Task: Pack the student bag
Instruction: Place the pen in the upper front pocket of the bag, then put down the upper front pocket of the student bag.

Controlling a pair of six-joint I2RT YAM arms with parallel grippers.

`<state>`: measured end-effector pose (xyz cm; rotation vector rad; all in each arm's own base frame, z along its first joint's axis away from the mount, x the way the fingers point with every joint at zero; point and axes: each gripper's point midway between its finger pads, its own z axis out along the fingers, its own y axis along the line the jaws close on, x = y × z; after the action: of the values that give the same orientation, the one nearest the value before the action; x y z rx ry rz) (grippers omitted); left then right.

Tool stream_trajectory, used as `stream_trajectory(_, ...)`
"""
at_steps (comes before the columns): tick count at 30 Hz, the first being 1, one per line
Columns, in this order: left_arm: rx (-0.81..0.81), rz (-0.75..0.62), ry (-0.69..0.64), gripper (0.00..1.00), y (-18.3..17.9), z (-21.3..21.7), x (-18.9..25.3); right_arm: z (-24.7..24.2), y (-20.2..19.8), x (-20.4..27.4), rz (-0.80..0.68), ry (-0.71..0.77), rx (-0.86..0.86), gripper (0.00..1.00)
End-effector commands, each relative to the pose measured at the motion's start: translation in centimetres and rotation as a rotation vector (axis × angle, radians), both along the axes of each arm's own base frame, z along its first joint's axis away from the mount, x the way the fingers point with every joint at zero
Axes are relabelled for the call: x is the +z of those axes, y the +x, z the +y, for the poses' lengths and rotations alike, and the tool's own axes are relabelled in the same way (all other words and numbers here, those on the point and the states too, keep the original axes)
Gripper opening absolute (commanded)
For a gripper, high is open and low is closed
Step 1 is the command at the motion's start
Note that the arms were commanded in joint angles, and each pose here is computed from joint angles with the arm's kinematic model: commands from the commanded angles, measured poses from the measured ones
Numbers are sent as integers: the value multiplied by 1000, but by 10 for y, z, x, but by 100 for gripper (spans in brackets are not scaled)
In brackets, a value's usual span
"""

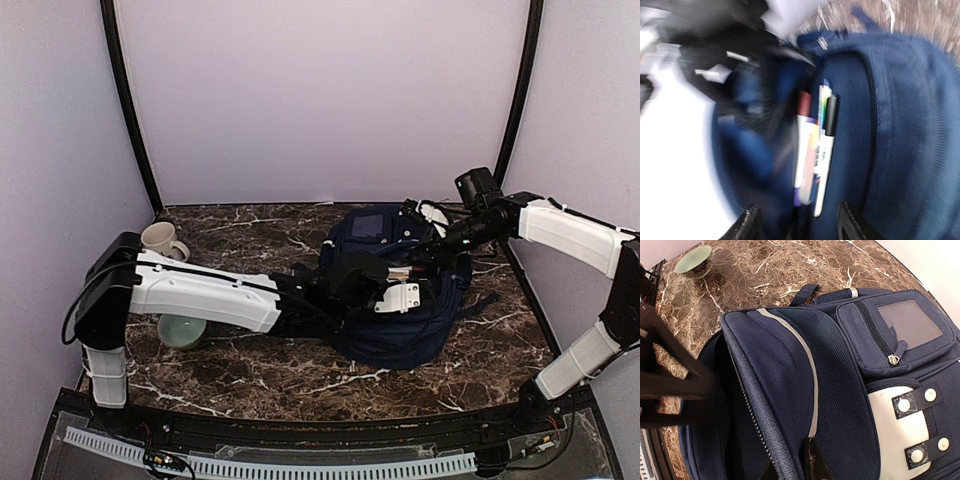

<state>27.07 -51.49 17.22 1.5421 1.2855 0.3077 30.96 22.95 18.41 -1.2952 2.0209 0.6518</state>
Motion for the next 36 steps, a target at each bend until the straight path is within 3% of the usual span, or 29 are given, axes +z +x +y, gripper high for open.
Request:
stream_trajectory(1,-18,23,-272,54,-41,21,89,14,1,6,-21,55,52,0)
stream_trajectory(7,107,177,-382,61,-46,73,76,9,4,0,-42,-4,41,2)
stream_trajectory(10,157,305,-471,61,-44,92,63,1,4,1,-74,-54,40,13)
stream_trajectory(14,136,467,-673,61,-42,111,62,4,-29,20,-62,-18,174,38)
stream_trajectory(19,240,609,-887,66,-15,145,55,1,-69,41,-3,14,303,50)
stream_trajectory(23,342,694,-945,68,7,161,30,-13,-79,39,65,-53,314,57)
stream_trajectory(29,506,855,-1050,67,40,180,-4,-55,-16,25,63,-132,-59,56)
stream_trajectory(36,519,999,-1110,63,55,175,-20,-132,38,-24,113,-266,-442,56)
